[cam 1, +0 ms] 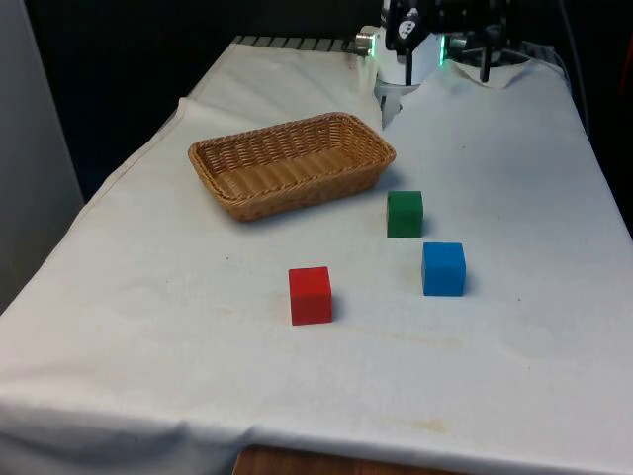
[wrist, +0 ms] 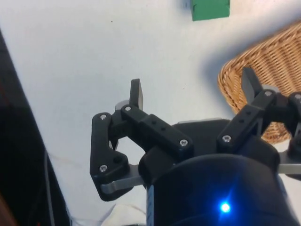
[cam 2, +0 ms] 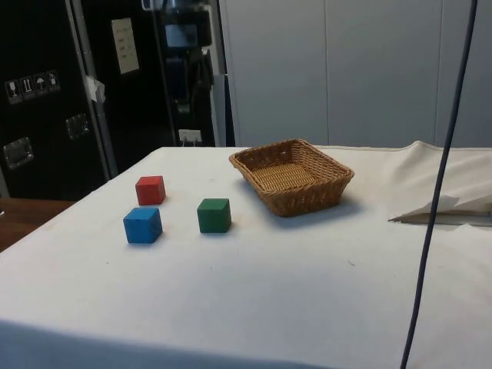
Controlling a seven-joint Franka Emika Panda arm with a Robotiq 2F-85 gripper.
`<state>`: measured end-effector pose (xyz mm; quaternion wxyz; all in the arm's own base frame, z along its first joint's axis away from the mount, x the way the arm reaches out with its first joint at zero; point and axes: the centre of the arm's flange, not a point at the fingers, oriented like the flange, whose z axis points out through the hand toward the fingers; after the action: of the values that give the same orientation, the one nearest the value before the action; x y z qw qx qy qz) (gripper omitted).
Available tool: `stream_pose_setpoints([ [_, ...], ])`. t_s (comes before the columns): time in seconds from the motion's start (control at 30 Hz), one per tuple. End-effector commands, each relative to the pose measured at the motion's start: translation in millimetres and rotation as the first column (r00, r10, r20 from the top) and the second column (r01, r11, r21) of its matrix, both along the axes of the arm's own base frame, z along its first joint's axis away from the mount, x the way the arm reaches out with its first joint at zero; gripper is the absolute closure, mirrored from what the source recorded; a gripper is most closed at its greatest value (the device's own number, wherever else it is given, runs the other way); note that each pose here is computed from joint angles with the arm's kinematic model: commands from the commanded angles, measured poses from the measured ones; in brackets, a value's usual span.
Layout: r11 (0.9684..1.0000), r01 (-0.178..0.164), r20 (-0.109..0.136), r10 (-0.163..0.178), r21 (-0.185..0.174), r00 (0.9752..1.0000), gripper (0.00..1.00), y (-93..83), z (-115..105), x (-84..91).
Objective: Pick up exactly two blocks and place them into the basket.
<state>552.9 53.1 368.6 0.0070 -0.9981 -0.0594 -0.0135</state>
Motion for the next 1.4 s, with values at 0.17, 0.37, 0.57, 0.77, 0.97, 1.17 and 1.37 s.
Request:
stream_pose_setpoints([
  [0.17,1.0,0.001,0.011,-0.001,-0.008,0.9999,0.0,-4.9,-21,-0.4],
  [0.37,0.9999,0.003,0.025,-0.003,-0.014,0.9997,0.0,-10.3,-43,0.3],
  [0.57,0.9997,0.005,0.032,-0.004,-0.024,0.9995,0.0,-16.6,-65,0.2],
  [0.77,0.9991,0.011,0.03,-0.009,-0.041,0.9995,0.0,-22.2,-84,0.6],
  [0.97,0.9987,0.018,0.04,-0.016,-0.047,0.9991,0.0,-28.2,-111,0.2],
  [1.17,0.9982,0.024,0.041,-0.022,-0.055,0.9989,0.0,-29.5,-131,0.3],
  [1.37,0.9982,0.036,0.039,-0.034,-0.049,0.9986,0.0,-28.7,-150,0.1],
])
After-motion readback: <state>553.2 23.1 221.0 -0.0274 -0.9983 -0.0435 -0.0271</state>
